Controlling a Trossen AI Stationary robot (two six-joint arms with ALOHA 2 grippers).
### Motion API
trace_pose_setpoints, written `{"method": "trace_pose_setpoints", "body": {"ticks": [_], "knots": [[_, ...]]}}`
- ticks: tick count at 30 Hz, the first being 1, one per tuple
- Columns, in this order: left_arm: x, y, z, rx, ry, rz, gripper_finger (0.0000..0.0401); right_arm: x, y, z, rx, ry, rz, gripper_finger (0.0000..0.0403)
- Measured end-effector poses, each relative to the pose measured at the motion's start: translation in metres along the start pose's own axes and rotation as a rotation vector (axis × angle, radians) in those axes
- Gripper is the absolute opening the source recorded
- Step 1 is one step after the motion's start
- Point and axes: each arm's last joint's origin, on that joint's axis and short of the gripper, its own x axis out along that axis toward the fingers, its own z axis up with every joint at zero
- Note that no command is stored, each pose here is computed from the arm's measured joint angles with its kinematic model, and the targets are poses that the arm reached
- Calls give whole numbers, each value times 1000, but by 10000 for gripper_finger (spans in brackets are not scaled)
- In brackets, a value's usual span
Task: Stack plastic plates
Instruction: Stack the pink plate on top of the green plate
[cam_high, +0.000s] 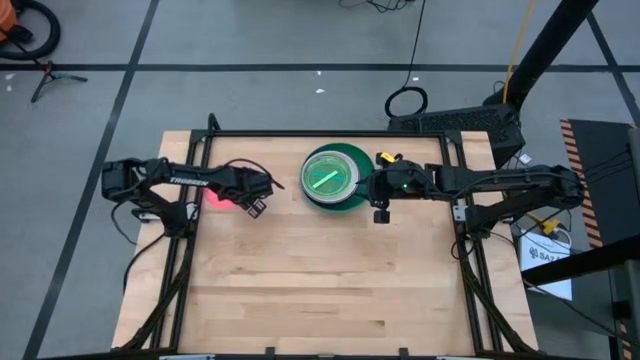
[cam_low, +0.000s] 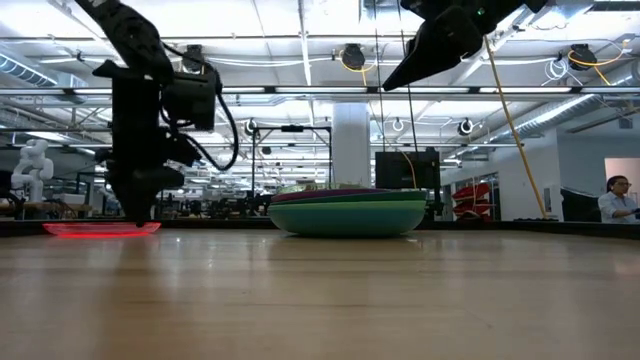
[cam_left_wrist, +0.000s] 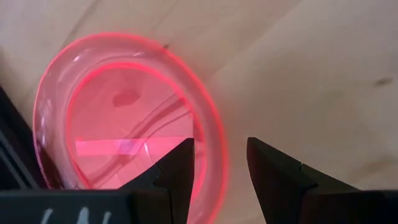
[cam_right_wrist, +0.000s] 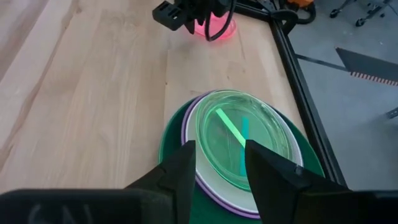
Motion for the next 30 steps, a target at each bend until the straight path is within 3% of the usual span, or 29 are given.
{"method": "trace_pose_setpoints", "body": {"ticks": [14,30], "knots": [[19,10,-4,-35,-13,-2,150,0,0,0,16,-2,-1,130],[11,-5,-11,-1,-43,-4,8,0,0,0,13,4,1,130]]}}
